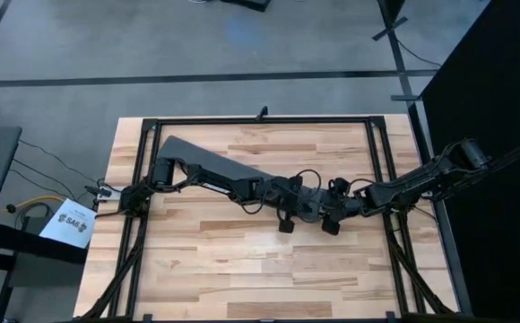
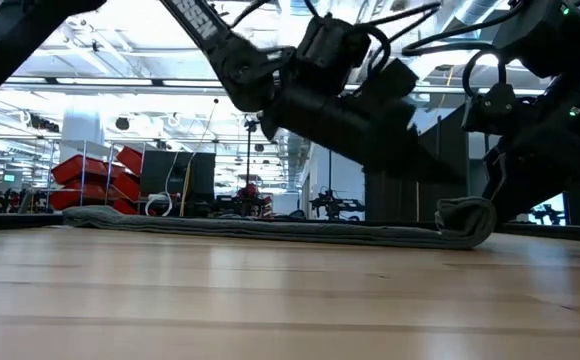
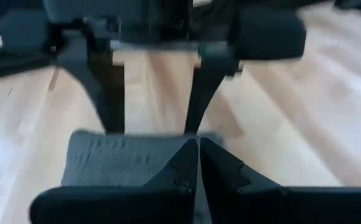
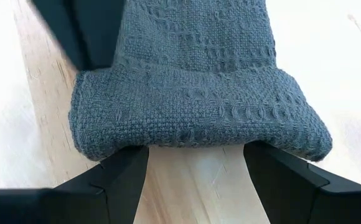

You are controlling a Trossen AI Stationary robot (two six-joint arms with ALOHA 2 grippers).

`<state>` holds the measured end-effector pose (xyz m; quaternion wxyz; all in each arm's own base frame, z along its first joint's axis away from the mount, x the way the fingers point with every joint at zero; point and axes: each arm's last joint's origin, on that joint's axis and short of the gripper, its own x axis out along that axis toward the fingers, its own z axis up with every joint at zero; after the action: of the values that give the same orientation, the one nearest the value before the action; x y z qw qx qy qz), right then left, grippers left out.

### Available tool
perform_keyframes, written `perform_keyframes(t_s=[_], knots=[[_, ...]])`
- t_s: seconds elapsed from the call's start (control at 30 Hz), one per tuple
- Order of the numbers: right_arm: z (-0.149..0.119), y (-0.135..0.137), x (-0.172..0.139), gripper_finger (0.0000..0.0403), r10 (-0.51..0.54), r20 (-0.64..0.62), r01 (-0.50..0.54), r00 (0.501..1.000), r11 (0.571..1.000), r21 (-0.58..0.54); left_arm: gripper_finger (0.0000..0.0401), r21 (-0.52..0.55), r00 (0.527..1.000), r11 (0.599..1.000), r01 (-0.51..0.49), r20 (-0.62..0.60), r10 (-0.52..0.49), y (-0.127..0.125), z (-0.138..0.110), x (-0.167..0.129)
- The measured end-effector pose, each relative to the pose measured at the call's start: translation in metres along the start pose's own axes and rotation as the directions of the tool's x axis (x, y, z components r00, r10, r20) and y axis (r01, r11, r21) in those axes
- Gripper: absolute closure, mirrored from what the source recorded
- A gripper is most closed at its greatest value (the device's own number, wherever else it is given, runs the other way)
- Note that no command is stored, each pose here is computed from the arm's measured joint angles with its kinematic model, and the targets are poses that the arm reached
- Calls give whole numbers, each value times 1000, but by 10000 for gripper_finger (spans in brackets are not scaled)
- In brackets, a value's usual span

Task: Roll towel
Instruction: Roll the gray towel

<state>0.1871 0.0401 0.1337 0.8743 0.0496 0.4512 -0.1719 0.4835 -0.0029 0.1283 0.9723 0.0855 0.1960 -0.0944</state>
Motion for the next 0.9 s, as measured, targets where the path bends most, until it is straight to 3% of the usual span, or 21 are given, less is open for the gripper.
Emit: perform_keyframes(t_s=[0.17, 0.7, 0.9], knots=[[0, 0, 0, 148, 1, -3, -1, 1000, 1000, -1, 395, -47, 1000, 999, -4, -22, 3, -2, -31, 18], [-1, 0, 0, 148, 5, -9, -5, 1000, 1000, -4, 395, -23, 998, 998, -51, -40, 50, 13, -29, 14], [-11, -3, 2, 148, -5, -96, 1, 995, 999, -38, 395, -27, 997, 998, -59, -43, 58, 17, -29, 12]])
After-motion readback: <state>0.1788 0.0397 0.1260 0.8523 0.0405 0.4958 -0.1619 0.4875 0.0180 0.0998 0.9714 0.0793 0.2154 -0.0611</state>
